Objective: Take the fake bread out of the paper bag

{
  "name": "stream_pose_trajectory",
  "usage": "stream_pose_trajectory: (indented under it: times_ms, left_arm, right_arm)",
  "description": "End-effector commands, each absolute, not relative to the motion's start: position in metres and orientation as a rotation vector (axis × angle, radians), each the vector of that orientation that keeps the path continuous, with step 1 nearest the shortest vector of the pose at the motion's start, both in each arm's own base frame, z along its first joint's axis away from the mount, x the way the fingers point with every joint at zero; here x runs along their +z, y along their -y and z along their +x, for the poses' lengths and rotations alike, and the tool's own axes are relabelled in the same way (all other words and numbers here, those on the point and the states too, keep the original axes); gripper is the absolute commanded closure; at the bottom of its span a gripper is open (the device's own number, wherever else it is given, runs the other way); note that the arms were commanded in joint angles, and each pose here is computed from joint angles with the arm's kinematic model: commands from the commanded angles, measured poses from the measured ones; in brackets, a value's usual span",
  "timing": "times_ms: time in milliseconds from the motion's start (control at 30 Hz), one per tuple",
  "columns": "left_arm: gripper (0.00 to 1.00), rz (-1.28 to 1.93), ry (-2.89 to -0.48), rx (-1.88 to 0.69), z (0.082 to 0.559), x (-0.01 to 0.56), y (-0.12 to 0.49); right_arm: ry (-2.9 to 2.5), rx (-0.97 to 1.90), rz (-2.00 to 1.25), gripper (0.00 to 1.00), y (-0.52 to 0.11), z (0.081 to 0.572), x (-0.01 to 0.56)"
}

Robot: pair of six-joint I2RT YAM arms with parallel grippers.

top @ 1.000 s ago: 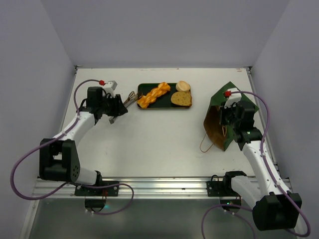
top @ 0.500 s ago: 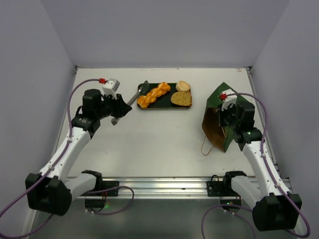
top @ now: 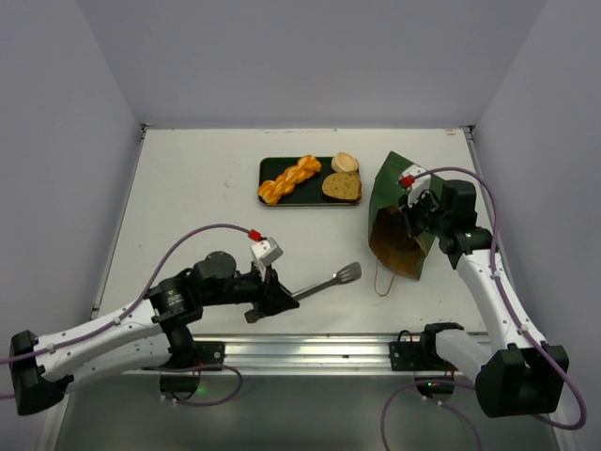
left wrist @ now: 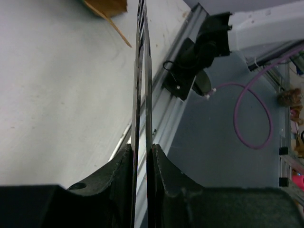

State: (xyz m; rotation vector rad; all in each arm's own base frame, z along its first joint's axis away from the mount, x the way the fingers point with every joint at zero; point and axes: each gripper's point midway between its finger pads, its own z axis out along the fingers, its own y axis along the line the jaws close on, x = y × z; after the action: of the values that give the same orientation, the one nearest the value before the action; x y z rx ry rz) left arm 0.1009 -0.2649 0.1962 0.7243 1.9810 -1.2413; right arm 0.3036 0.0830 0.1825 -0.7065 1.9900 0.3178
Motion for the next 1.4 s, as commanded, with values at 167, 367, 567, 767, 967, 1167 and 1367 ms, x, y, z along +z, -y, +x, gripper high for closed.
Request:
stream_pose_trajectory:
  times_ms: [167,367,567,767,967,1167,1367]
  left_arm:
    - [0.74,0.78,-2.014,-1.019,0.085,0.177,0.331]
    - [0.67,0.829,-1.933,-0.842,0.114,0.182,0.369]
    - [0.62,0.854,-1.837,-0.764,0.137,0.2,0.405]
    - [0.59,0.895,-1.868,-0.588,0.158,0.183,0.419]
    - [0.56,0.902,-1.894,-0.52,0.176,0.171,0.424]
    - [0.54,0.905,-1.904,-0.501,0.191,0.169,0.429]
    - [0.53,0.941,-1.934,-0.485,0.197,0.158,0.433]
  right_arm:
    - [-1.942,0.324,-0.68,1.0,-0.086,0.317,0.201]
    - [-1.928,0.327,-0.68,0.98,-0.087,0.312,0.199]
    - [-1.929,0.327,-0.673,0.98,-0.086,0.308,0.194]
    - [-1.92,0.338,-0.672,0.98,-0.088,0.308,0.195]
    - [-1.912,0.352,-0.674,0.97,-0.09,0.305,0.196]
    - [-1.903,0.355,-0.677,0.97,-0.091,0.304,0.198]
    - [-1.903,0.356,-0.673,0.97,-0.09,0.303,0.198]
